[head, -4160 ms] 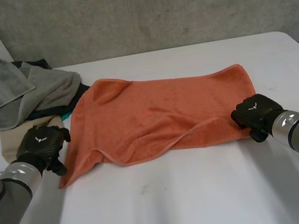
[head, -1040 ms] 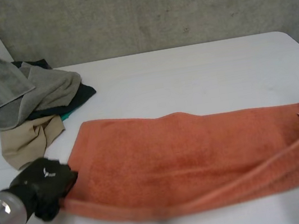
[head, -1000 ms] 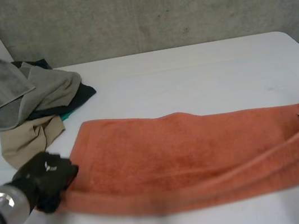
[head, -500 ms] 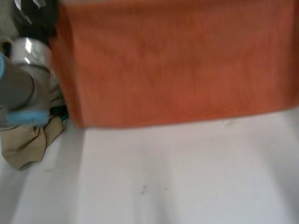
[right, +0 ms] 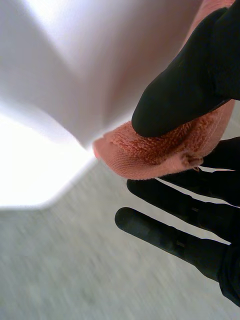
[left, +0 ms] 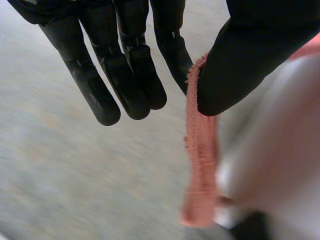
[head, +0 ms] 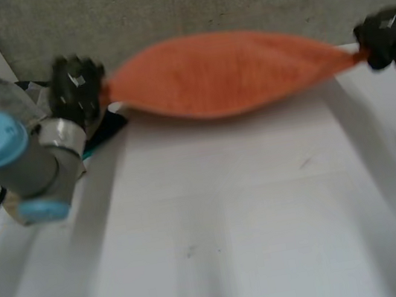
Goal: Fold the laundry.
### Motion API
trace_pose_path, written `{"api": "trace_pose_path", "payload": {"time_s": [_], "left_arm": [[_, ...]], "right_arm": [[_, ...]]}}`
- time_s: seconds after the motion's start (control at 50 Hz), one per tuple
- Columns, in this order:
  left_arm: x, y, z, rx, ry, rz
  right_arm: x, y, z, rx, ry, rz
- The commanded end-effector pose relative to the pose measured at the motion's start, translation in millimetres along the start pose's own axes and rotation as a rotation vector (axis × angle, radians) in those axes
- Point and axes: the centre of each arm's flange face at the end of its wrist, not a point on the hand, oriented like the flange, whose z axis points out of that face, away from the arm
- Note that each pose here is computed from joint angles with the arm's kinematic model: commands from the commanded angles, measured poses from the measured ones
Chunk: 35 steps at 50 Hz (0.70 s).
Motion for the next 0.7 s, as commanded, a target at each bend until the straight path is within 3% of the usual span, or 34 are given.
{"api": "trace_pose_path", "payload": {"time_s": [0.02, 0.08, 0.16, 0.3, 0.38, 0.5, 0.7], "left_arm": [[40.3, 23.3, -68.7, -0.227, 0.214, 0.037], [37.2, 12.5, -109.2, -0.343, 0.300, 0.089], [29.6, -6.3, -160.4, -0.491, 0.414, 0.143], [10.2, -25.6, -216.1, -0.724, 0.530, 0.091], [4.2, -25.6, -194.8, -0.663, 0.476, 0.115], [9.2, -4.9, -146.7, -0.546, 0.388, 0.150], [49.3, 11.2, -56.4, -0.291, 0.290, 0.214]], "right_arm": [[-37.8, 53.0, -35.8, -0.275, -0.187, -0.076], [-37.8, 55.2, -54.7, -0.320, -0.212, -0.125], [-3.8, 49.1, -99.4, -0.390, -0.177, -0.231], [10.9, 53.7, -157.7, -0.515, -0.270, -0.447], [10.3, 51.4, -156.7, -0.497, -0.268, -0.422], [18.0, 76.0, -111.7, -0.453, -0.173, -0.295], [12.0, 79.1, -46.5, -0.274, -0.039, -0.264]]}}
